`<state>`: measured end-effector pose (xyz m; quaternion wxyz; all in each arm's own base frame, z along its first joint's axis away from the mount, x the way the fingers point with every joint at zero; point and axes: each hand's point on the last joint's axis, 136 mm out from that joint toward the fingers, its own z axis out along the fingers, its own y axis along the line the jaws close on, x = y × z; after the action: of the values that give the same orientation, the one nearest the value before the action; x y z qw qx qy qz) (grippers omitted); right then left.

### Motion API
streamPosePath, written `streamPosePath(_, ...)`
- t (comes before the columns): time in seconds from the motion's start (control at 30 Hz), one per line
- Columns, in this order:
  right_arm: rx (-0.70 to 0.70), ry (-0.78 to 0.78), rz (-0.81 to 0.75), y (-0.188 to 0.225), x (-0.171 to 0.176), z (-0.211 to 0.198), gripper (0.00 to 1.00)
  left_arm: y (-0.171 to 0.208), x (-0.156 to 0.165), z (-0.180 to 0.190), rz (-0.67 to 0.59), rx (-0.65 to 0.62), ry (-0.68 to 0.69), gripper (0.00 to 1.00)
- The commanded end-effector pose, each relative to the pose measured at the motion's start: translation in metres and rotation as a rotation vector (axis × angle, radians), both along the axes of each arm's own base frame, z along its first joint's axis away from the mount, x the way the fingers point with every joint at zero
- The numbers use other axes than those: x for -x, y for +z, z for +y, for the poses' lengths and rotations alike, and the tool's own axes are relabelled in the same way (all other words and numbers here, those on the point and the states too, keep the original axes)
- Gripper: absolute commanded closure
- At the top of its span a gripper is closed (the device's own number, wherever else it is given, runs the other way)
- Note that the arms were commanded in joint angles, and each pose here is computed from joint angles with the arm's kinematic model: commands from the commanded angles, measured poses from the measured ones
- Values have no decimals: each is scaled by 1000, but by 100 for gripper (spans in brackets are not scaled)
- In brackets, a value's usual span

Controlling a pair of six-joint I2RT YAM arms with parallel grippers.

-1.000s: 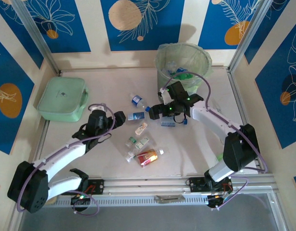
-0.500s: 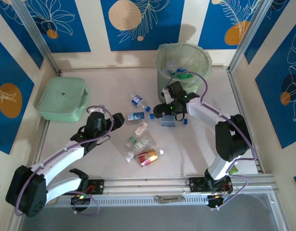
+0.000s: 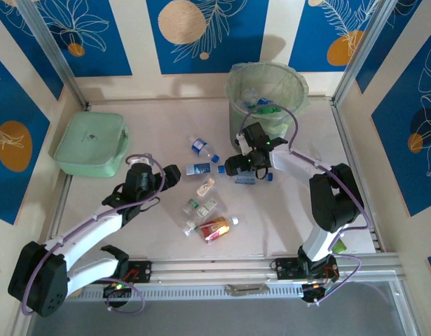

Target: Put the plastic bottles in the bin

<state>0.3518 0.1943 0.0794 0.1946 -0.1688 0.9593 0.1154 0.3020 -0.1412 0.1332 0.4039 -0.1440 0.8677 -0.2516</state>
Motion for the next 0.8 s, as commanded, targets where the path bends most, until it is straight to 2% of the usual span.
streamPosePath(0.0, 48, -13, 39, -8, 19, -9, 1, -4, 0, 3, 8, 8, 9, 1)
streamPosePath(0.27, 59, -1, 64, -10, 38, -4, 1, -6, -1, -1, 14, 21, -1, 1)
streamPosePath(0.53, 113, 32, 116, -19, 74, 2, 1, -7, -1, 1, 13, 19, 6, 1)
streamPosePath(0.77, 179, 42, 130, -27, 82, -5, 1, -8, -2, -2, 17, 31, -3, 1)
